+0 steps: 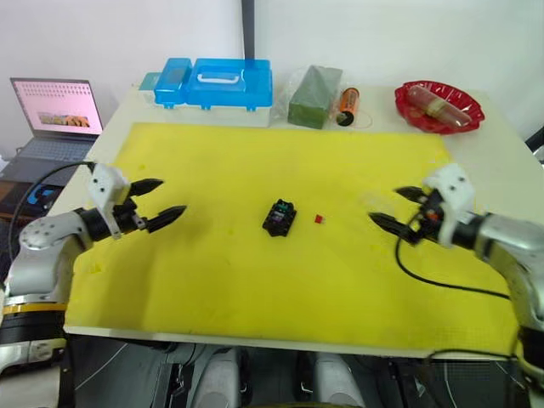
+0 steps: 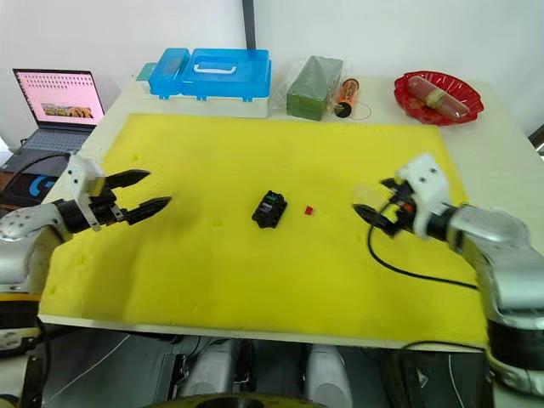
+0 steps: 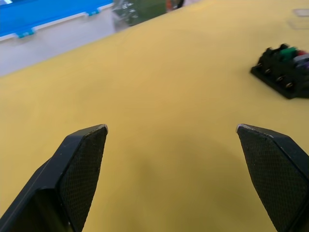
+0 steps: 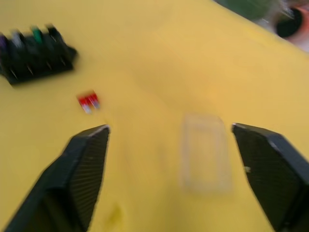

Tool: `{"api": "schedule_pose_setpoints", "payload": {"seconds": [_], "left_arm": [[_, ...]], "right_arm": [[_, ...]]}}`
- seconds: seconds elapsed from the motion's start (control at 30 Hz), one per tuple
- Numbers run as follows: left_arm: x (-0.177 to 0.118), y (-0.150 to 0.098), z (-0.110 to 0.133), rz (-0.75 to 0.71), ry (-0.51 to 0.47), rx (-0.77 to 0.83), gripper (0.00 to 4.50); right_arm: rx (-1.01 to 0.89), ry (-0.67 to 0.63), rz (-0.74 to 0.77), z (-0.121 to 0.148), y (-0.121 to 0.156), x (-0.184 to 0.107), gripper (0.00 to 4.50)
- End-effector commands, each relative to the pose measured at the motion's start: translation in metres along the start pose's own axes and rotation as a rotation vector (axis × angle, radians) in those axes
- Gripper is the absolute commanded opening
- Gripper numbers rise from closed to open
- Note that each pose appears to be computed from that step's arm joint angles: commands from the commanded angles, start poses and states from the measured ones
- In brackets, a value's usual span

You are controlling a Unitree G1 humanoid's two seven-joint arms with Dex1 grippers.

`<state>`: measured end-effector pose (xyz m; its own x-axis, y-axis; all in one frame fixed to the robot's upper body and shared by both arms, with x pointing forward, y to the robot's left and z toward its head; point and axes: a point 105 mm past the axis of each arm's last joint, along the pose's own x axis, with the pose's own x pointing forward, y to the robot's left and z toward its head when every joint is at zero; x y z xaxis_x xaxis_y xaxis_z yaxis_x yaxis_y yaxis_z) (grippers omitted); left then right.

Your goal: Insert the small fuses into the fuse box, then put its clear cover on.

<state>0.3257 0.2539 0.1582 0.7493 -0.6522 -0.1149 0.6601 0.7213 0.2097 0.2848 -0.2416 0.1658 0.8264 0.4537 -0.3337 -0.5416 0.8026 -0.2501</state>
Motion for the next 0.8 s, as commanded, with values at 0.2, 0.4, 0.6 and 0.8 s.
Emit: {"api": "schedule_pose_setpoints", "payload": {"seconds": [0.2, 0.4, 0.6, 0.8], "left_arm": [[-0.028, 0.016, -0.006, 0.097, 0.013, 0.043, 4.5], [-0.018, 0.008, 0.002, 0.056, -0.017, 0.05, 4.5], [0.018, -0.036, 0.047, -0.182, -0.116, 0.064, 4.5], [0.043, -0.103, 0.071, -0.513, -0.162, 0.153, 4.5]], "right_arm": [[0.011, 0.058, -0.135, -0.028, -0.021, -0.05, 4.46], [-0.065, -0.04, -0.279, -0.009, -0.044, -0.039, 4.46], [0.149, -0.184, 0.0, 0.033, -0.006, 0.0, 4.46], [0.377, -0.078, 0.253, 0.043, 0.028, 0.034, 4.46]]}}
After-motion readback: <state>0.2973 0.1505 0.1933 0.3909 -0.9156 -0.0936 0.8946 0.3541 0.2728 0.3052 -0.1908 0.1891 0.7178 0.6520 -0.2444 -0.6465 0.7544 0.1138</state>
